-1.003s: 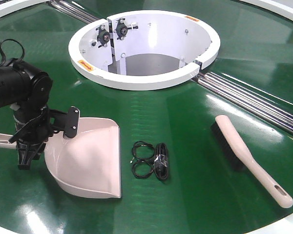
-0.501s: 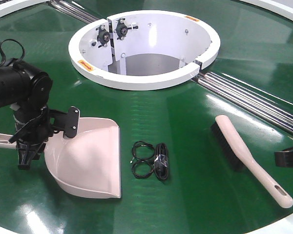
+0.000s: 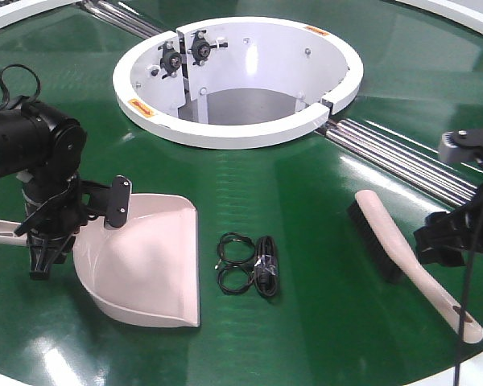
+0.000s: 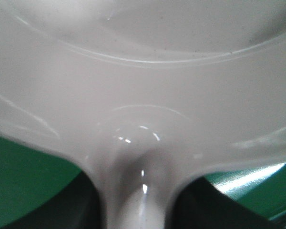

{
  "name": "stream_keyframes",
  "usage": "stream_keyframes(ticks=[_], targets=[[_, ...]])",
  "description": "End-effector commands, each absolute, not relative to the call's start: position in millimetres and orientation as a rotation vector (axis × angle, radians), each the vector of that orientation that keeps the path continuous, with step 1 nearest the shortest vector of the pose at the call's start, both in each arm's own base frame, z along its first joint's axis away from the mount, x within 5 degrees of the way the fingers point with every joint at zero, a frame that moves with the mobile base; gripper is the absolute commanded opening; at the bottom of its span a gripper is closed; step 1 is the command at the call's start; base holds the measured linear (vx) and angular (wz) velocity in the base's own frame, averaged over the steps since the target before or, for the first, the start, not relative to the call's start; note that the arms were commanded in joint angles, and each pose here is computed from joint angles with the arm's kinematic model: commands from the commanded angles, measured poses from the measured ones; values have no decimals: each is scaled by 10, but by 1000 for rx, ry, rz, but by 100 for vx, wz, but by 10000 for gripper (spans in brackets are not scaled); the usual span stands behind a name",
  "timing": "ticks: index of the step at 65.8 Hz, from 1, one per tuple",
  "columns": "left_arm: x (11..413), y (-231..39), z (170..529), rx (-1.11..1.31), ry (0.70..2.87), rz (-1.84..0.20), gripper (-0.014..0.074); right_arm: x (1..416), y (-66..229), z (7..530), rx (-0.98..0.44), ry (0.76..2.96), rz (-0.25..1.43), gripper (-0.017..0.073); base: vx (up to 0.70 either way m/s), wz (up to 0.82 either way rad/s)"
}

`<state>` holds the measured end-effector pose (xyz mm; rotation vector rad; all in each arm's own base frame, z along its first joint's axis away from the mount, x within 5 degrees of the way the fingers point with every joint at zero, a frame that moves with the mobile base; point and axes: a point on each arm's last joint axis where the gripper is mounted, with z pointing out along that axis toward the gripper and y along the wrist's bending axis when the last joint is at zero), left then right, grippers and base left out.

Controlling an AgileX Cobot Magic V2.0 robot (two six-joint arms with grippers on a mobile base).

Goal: Clean and inspect green conveyor with broom and dustpan
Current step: 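Reach the right gripper to the pink brush handle and grasp it, then sweep the black cables into the dustpan with the brush in the right gripper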

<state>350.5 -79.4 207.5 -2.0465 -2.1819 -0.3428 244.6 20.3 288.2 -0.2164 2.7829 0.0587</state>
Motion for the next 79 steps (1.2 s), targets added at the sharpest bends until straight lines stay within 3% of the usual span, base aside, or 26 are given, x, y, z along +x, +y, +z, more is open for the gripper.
stream_keyframes(ticks=[1, 18, 50, 68, 79], targets=[[3485, -797, 2299, -2066, -2213, -391, -6, 2595, 206, 2942, -237, 2770, 56, 547, 0, 0], [3485, -797, 2299, -2066, -2213, -391, -6, 2899, 207, 2600, -261, 2923, 32, 547, 0, 0], [3485, -797, 2299, -2066, -2213, -391, -6, 3108, 213, 2048, -291, 3097, 28, 533, 0, 0], [3485, -797, 2299, -2066, -2213, -391, -6, 3137, 215, 1937, -291, 3130, 31, 353, 0, 0], [3485, -797, 2299, -2066, -2213, -391, -6, 3156, 217, 1920, -267, 3120, 30, 155, 0, 0]])
